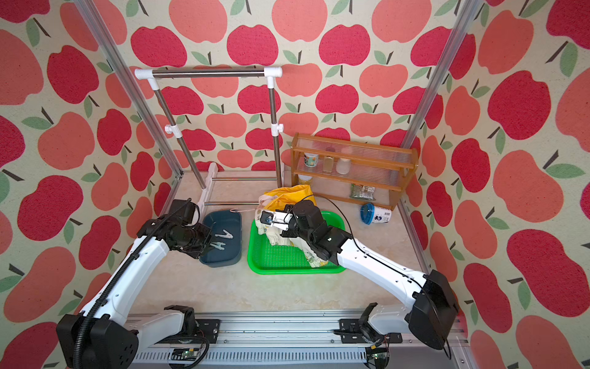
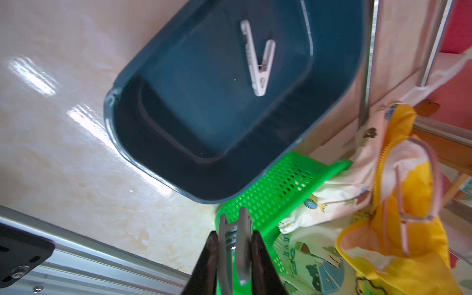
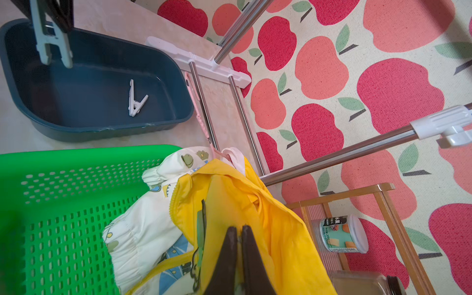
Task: Remove the clothespins securing jackets to the hanger
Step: Place the clothespin in the storage box, then adjust the hanger in the basket.
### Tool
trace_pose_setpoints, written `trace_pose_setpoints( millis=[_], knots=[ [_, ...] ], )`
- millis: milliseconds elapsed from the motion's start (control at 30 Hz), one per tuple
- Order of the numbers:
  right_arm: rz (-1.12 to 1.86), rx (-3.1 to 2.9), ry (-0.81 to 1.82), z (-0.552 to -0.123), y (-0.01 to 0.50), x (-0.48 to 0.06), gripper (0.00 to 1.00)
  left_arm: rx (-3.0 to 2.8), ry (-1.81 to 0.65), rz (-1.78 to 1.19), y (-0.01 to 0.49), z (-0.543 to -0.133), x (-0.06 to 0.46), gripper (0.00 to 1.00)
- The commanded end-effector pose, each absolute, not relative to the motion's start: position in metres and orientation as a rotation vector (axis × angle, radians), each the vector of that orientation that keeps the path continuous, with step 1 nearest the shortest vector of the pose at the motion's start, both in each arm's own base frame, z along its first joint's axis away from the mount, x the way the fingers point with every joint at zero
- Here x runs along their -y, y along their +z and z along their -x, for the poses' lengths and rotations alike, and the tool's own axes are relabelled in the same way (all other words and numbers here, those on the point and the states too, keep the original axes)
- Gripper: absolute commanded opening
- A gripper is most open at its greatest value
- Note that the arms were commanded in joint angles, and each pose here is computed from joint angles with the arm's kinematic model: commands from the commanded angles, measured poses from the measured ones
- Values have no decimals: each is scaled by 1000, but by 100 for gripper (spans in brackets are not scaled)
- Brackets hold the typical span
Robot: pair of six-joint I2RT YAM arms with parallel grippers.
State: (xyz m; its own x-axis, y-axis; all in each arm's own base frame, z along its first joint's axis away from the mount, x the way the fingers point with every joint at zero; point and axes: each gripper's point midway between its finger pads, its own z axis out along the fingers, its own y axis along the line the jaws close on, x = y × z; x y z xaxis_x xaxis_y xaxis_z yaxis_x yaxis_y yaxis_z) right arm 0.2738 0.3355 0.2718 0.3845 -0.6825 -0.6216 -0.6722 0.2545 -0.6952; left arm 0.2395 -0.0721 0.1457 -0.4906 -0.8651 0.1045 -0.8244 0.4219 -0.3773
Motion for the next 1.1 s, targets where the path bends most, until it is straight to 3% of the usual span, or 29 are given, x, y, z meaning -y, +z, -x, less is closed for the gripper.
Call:
trace_pose_setpoints(
  millis=[0, 100, 267, 367, 433, 833, 1067],
  knots=[
    [1399, -1322, -23, -278, 283, -326, 0, -2525, -488, 1621, 131, -239, 65, 0],
    [1399, -1330, -23, -277, 282, -325, 0, -2556, -428, 1612, 122, -241, 66, 2],
    [1399, -1338, -18, -276, 282, -324, 0, -2570, -393, 1579, 117, -249, 67, 51],
    [1394, -1344, -8, -275, 282, -323, 0, -2552, -362, 1547, 121, -254, 62, 55],
    [1389, -1348, 3, -274, 283, -322, 0, -2546, -365, 1543, 122, -254, 61, 65],
    [1381, -1369, -2, -273, 281, -317, 0, -2520, -420, 1492, 138, -262, 64, 71],
    [1354, -1393, 9, -272, 286, -311, 0, -2417, -490, 1173, 216, -294, 82, 73]
  ],
)
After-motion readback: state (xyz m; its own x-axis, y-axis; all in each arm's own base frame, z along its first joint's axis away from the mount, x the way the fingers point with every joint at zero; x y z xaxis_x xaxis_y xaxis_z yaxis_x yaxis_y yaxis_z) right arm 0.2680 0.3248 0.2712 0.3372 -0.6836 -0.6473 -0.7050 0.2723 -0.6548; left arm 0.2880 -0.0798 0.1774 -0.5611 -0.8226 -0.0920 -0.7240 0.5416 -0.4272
